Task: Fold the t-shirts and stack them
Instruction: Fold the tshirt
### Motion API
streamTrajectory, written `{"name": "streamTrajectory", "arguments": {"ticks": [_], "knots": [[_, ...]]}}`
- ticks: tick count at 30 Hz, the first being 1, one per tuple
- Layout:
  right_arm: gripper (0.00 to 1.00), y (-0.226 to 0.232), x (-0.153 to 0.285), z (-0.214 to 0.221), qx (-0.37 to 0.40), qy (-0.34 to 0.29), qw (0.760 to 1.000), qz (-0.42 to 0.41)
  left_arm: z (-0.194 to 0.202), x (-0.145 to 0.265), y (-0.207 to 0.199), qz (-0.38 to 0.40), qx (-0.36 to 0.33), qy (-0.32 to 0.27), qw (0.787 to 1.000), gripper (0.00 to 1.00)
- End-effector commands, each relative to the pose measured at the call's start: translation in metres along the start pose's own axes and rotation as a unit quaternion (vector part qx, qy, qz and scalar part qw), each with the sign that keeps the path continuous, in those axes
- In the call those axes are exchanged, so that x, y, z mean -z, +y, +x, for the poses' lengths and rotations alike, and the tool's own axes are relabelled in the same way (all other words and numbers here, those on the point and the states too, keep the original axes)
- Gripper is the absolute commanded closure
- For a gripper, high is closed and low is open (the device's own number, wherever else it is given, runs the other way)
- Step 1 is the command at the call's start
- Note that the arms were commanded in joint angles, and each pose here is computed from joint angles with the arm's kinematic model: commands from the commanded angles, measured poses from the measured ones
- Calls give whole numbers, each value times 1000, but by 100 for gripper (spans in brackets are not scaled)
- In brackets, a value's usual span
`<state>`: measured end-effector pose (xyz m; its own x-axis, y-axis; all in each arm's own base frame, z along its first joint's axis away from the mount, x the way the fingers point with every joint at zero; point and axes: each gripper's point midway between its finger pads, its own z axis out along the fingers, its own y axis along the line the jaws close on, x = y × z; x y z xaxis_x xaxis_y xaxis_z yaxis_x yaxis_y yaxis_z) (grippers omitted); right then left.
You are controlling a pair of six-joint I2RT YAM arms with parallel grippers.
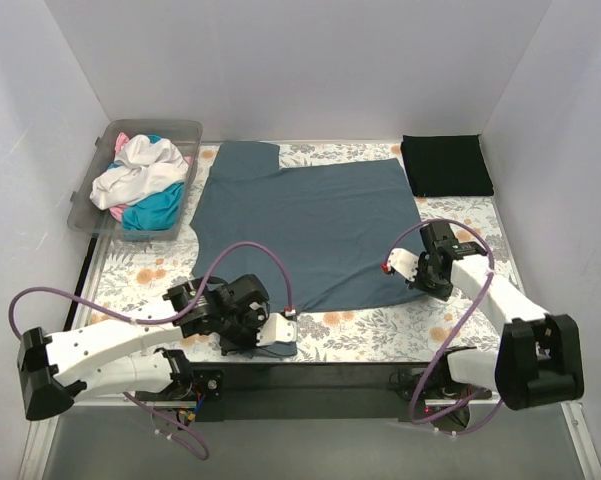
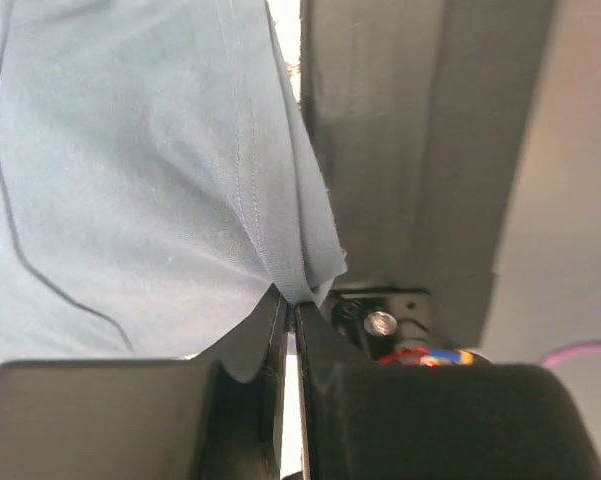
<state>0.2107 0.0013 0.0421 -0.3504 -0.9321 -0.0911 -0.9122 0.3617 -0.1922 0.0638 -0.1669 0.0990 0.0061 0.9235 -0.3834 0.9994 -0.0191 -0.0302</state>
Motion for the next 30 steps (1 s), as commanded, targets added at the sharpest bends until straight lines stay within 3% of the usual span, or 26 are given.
{"name": "streamTrajectory", "arguments": {"ticks": [1,15,23,30], "knots": [[99,14,17,9,30,-3,999,-12,4,26,-23,47,28,-2,999,100],[99,-36,58,-12,29,-47,998,23,3,71,33,-98,77,-32,992,100],[99,-65,61,-31,36,-62,997,22,-10,103,119,-177,108,-72,976,100],[99,-79,50,-39,32,-65,997,13,-14,112,177,-201,100,-69,972,100]]}}
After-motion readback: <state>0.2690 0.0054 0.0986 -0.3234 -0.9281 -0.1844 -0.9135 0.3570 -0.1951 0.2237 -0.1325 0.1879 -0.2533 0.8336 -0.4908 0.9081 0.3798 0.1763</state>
